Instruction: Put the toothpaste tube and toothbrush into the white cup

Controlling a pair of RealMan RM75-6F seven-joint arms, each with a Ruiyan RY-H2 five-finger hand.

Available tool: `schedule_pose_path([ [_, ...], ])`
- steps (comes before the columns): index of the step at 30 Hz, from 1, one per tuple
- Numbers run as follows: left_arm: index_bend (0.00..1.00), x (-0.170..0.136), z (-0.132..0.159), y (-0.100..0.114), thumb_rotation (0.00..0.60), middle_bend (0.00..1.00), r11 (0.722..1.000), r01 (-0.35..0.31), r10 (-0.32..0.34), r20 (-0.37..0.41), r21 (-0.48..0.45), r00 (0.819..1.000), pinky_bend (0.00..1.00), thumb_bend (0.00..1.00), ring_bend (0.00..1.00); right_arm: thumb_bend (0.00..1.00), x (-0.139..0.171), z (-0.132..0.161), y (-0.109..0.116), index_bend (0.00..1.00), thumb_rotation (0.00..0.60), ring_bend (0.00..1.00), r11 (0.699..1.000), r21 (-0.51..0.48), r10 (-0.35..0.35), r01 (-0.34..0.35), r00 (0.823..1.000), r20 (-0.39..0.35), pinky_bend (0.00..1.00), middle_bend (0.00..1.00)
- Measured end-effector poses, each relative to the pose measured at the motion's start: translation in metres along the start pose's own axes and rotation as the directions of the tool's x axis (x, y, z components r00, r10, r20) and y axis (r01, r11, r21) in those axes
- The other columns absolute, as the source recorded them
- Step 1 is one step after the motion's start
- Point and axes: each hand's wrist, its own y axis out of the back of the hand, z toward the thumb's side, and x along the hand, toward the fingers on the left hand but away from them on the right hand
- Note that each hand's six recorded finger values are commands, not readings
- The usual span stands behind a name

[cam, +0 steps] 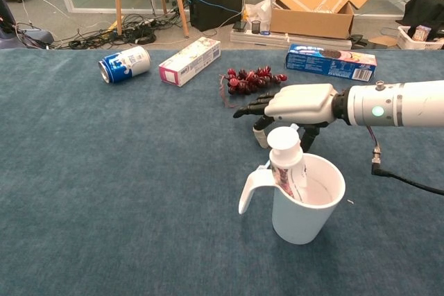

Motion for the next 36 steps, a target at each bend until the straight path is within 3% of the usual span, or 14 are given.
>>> schedule_pose_path([
  [25,0.59,-0.002,0.002,0.001,0.6,0.42,1.0,-0.002,0.002,0.007,0.003,1.0,0.32,0.1,0.31,0.27,0.006,-0.004,0.007,0.61,0.6,0.0,0.999,-0.022,-0.049,0.05,0.999,0.022,0.08,0.02],
  [36,0.59,-0.003,0.004,0.0,0.6,0.42,1.0,-0.002,0.002,0.012,0.006,1.0,0.32,0.1,0.31,0.27,0.014,-0.011,0.023,0.61,0.6,0.0,0.994,-0.029,-0.104,0.105,0.994,0.042,0.08,0.02],
])
